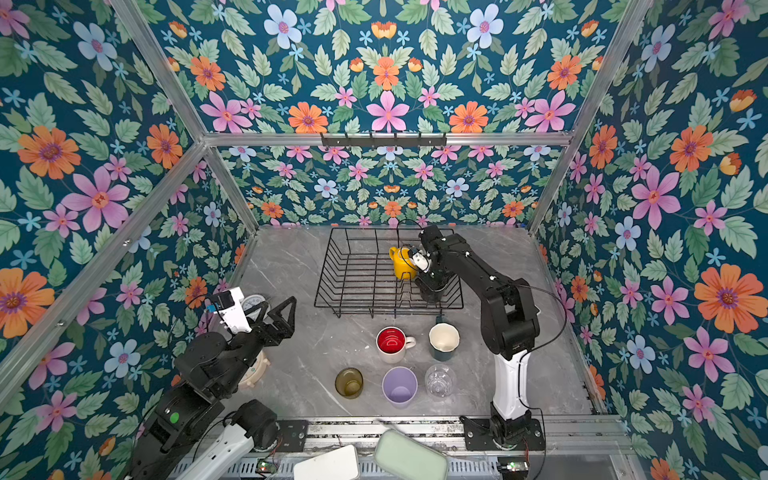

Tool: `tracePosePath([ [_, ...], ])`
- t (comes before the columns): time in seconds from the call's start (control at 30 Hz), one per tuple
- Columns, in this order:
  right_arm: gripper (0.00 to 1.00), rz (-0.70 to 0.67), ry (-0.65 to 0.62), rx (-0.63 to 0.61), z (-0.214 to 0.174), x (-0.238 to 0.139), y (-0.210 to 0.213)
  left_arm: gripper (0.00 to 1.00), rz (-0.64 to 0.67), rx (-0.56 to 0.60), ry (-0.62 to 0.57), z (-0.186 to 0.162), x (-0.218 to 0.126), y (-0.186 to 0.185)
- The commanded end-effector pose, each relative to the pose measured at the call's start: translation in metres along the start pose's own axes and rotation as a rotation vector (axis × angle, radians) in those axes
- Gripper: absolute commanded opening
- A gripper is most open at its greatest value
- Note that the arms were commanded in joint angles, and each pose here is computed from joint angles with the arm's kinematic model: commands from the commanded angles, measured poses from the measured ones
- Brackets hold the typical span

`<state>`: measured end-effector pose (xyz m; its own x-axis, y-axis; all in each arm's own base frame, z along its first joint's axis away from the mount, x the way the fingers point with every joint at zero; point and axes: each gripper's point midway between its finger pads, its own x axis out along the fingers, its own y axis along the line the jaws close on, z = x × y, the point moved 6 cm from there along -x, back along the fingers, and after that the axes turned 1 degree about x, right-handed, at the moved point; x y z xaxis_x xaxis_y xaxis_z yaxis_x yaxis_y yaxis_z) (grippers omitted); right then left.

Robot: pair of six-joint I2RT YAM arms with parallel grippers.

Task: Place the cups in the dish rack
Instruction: 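Lower the black mug into the rack beside the yellow mug with the right gripper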

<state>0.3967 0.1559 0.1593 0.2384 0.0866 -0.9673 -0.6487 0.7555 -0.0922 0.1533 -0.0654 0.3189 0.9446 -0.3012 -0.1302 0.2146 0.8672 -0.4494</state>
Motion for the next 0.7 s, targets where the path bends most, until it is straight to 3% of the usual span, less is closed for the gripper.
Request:
tracePosePath([
  [0.0,0.0,-0.016,-0.023,0.024,0.006,0.0,-0.003,0.99,0.013,-0.003,-0.01,0.002,-0.002,0.001],
  [0.13,0.01,-0.016,-0.01,0.031,0.005,0.005,-0.003,1.0,0.014,-0.004,-0.009,0.002,-0.002,0.002],
  [0.33,0.12,-0.022,0.006,0.045,0.003,0.013,-0.004,1.0,0.019,-0.005,-0.008,0.001,-0.003,0.003],
  [0.5,0.29,-0.029,0.017,0.047,0.0,0.017,-0.004,1.0,0.023,-0.008,-0.015,0.002,-0.006,0.004],
  [0.67,0.56,-0.036,0.021,0.051,-0.003,0.016,-0.004,1.0,0.021,-0.011,-0.013,0.002,-0.006,0.004],
])
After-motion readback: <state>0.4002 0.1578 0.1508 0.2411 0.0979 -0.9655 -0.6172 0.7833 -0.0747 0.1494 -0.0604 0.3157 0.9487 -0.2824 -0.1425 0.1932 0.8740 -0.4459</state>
